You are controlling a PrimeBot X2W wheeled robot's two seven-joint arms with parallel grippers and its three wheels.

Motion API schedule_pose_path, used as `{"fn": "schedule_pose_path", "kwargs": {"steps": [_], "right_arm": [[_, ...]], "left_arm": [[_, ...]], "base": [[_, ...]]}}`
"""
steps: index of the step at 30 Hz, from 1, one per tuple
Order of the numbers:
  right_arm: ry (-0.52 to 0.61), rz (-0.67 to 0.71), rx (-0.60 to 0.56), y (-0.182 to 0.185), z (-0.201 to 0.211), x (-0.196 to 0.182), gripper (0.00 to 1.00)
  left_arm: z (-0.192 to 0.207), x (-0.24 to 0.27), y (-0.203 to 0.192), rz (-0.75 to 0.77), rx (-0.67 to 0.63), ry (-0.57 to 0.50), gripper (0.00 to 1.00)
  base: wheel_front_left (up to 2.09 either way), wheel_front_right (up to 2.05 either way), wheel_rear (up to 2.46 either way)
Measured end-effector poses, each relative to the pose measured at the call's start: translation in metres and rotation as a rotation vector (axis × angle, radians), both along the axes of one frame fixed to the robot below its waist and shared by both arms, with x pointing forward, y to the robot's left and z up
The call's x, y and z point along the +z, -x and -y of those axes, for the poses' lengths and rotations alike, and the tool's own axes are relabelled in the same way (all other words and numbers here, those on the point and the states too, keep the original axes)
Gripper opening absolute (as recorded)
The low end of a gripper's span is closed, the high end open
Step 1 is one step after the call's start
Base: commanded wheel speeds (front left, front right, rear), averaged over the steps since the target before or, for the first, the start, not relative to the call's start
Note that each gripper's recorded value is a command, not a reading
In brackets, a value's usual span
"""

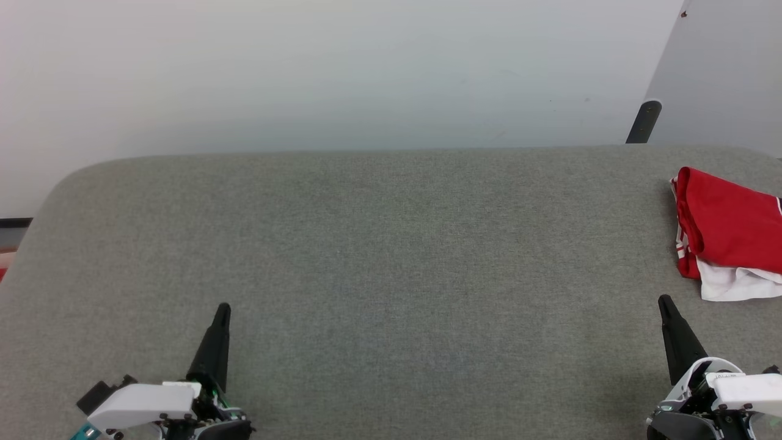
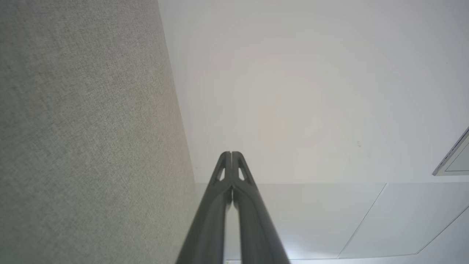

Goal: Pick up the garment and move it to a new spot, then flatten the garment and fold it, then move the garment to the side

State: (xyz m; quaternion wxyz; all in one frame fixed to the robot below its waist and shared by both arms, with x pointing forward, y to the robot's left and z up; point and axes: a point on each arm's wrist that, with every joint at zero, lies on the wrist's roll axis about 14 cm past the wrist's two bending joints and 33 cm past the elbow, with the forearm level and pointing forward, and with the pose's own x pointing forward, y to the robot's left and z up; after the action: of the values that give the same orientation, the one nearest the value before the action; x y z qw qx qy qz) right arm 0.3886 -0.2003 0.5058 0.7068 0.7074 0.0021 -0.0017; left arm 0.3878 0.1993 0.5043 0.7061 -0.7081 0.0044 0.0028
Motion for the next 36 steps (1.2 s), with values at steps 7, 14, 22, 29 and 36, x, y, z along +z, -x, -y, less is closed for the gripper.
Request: {"fn": "schedule_pose_path", "kwargs": {"steps": [7,14,22,29,36], "right_arm": [[0.000,0.000,0.000,0.0000,0.0000,0.0000,0.00],[0.000,0.000,0.000,0.0000,0.0000,0.0000,0.00],[0.000,0.000,0.000,0.0000,0.0000,0.0000,0.00],[0.000,0.000,0.000,0.0000,0.0000,0.0000,0.00],[0.000,0.000,0.000,0.0000,0.0000,0.0000,0.00]], "left_arm": [[0.0000,0.0000,0.0000,0.000,0.000,0.000,0.00],[0.0000,0.0000,0.0000,0.000,0.000,0.000,0.00],[0.0000,0.0000,0.0000,0.000,0.000,0.000,0.00],[0.0000,0.0000,0.0000,0.000,0.000,0.000,0.00],[0.0000,0.0000,0.0000,0.000,0.000,0.000,0.00]], "base": [[0.00,0.00,0.00],[0.00,0.00,0.00],[0.00,0.00,0.00],[0.00,0.00,0.00],[0.00,0.00,0.00]]}}
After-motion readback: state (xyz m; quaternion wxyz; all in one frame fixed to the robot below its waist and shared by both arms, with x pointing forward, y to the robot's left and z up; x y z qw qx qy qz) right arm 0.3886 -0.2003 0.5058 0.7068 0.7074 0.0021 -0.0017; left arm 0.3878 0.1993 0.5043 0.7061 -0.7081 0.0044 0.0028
